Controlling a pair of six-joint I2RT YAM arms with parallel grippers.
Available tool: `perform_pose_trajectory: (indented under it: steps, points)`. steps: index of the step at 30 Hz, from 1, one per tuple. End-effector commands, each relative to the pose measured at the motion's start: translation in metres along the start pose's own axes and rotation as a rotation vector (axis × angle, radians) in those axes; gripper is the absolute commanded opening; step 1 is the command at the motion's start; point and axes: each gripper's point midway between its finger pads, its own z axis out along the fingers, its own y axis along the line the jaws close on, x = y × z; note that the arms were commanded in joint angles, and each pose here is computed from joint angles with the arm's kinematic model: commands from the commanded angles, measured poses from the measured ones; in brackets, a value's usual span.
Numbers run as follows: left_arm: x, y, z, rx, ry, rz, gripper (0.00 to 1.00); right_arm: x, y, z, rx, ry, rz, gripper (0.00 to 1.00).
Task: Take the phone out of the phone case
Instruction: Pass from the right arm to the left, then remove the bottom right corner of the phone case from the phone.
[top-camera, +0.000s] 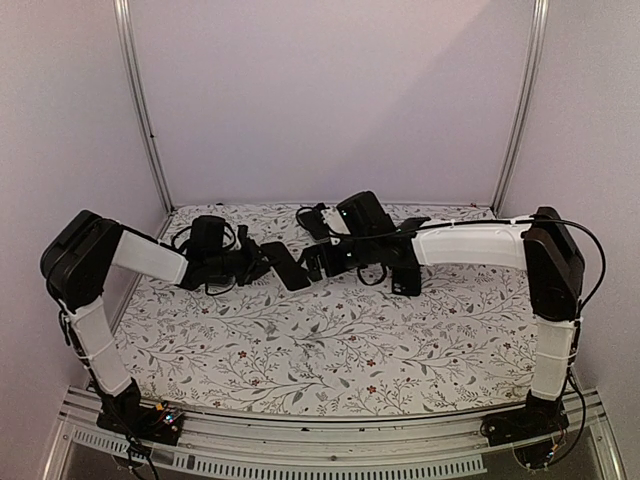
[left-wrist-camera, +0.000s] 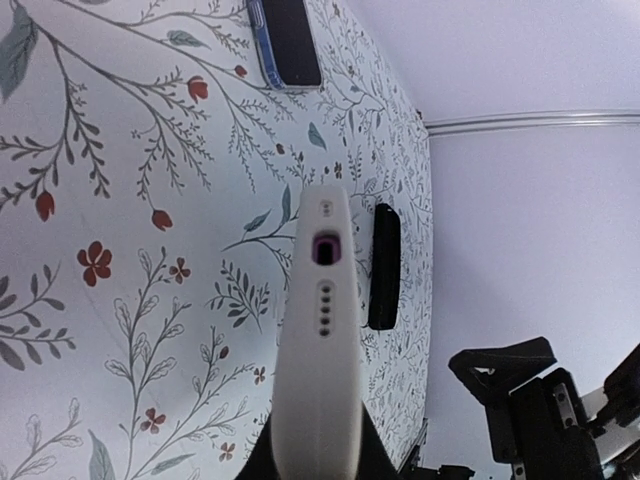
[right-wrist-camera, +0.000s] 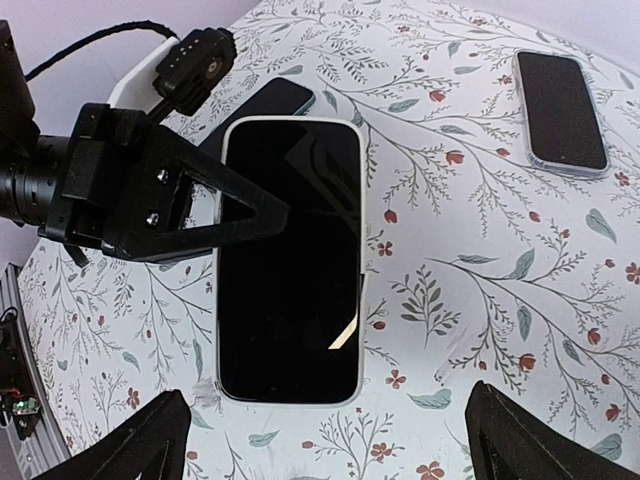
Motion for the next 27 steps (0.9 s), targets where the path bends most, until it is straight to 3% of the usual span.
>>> perform_pose_trajectory:
  steps: [1,14,27]
  points:
    - [-0.026,-0.041,-0.016,0.081,-0.073,0.136,0.00,-0.039,-0.006,-0.034,0.013,-0.141,0.037,0.99]
    - [-0.021,-0.079,-0.035,0.213,-0.062,0.302,0.00,-0.070,-0.013,-0.096,-0.252,-0.281,0.214,0.99]
    - [-0.005,-0.117,-0.050,0.402,-0.018,0.392,0.00,-0.068,0.015,-0.124,-0.498,-0.245,0.206,0.89]
